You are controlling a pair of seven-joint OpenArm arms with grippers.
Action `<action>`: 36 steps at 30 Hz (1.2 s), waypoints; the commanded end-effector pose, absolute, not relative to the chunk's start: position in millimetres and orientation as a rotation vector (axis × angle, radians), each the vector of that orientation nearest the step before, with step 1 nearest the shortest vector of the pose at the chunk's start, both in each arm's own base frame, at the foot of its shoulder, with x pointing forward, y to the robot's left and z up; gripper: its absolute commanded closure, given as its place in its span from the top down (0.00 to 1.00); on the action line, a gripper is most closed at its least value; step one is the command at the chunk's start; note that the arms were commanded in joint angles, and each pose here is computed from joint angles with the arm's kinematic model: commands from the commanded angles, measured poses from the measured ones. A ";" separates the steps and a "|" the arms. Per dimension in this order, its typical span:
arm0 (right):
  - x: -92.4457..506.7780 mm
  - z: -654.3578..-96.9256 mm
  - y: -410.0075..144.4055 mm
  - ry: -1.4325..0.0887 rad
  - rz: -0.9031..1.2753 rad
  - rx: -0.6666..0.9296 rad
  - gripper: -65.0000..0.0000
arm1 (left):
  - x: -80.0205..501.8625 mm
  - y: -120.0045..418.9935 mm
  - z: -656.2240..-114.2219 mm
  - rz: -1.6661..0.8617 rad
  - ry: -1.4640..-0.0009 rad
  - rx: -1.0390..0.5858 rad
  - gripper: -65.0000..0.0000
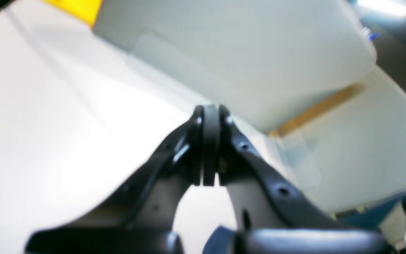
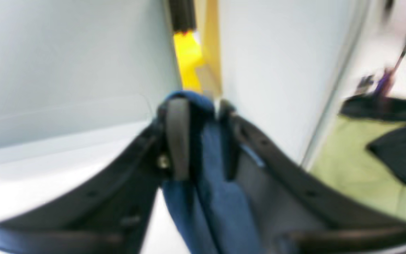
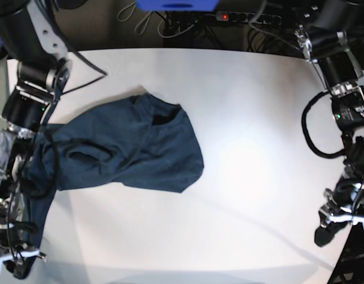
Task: Layout the t-shirt on the table in an organized manner, then fold the t-shirt properly
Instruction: 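Move the left gripper onto the shirt and grasp a fold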
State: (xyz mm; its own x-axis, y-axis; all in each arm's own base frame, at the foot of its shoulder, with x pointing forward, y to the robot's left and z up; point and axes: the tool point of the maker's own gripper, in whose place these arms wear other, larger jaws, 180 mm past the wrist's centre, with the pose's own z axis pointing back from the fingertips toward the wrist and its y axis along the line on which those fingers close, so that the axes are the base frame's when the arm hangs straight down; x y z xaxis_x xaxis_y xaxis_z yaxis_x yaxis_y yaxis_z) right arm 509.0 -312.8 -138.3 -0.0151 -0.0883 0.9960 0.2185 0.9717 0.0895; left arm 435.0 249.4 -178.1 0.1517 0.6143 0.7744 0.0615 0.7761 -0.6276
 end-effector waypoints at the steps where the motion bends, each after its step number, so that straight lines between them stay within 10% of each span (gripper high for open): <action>1: 520.5 -110.3 -323.1 -1.625 -0.261 -0.106 0.35 | 434.6 256.2 -159.2 0.419 -1.437 -0.600 0.01; 14: 526.3 -180.1 -345.3 -1.434 -0.317 -0.095 0.73 | 408.4 233.0 -202.9 0.401 -1.333 -0.599 0.01; 26: 388.2 -224.2 -296.0 -1.440 -0.075 -0.234 0.74 | 390.3 7.2 -259.3 0.148 -0.998 -0.954 0.66; 36: 340.8 -244.5 -308.9 -1.390 -0.152 -0.272 0.74 | 366.2 -83.7 -310.9 0.032 -0.797 -0.957 0.68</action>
State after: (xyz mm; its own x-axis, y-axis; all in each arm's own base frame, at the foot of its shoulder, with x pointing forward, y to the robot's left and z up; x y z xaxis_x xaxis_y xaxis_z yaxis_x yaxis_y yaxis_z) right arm 336.6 -306.3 -264.1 0.2383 0.0302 0.9707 0.2595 0.9612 -0.0936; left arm 359.1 -76.2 -332.5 0.7511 0.3355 0.5685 0.2703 0.6294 -0.7285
